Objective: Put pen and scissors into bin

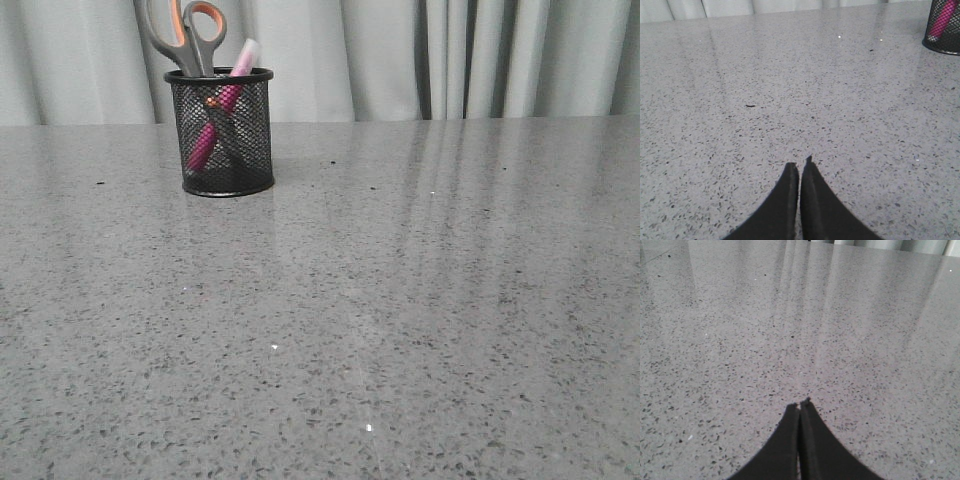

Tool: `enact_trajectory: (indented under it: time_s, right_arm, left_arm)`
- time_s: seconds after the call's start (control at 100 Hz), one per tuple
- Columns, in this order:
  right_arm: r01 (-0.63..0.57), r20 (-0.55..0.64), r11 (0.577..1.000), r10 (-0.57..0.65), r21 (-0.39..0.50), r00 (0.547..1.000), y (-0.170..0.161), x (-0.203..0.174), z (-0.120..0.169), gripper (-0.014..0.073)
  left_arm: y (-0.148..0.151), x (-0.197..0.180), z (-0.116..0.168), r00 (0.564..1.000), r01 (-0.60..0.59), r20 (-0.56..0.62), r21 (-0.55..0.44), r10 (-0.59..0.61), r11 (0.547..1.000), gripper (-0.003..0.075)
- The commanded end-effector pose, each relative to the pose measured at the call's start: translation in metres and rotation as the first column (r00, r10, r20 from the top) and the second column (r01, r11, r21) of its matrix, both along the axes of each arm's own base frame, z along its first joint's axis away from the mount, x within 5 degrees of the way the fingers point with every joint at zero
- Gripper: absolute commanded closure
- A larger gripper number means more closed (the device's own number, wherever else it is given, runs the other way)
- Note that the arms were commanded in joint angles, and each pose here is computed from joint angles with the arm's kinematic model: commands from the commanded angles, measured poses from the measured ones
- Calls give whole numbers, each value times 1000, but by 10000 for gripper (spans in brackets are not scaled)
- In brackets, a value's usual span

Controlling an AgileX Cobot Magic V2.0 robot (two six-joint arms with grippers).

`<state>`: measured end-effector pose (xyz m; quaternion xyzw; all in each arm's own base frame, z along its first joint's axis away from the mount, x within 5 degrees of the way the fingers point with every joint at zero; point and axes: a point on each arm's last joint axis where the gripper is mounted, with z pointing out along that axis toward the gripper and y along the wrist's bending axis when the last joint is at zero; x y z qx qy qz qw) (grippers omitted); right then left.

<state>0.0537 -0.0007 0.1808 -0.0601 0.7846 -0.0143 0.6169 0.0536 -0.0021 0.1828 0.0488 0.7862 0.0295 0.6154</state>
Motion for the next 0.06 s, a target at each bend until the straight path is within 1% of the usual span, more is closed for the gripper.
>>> enact_trajectory:
  time_s: [0.0,0.05]
  right_arm:
    - [-4,41,1000,4,-4,999,0,0,-1,664]
    - [-4,41,1000,4,-4,999,0,0,-1,664]
  left_arm:
    - [1,0,-9,999,-10,38,-11,10,1000,739]
    - [1,0,-9,999,-10,38,-11,10,1000,739]
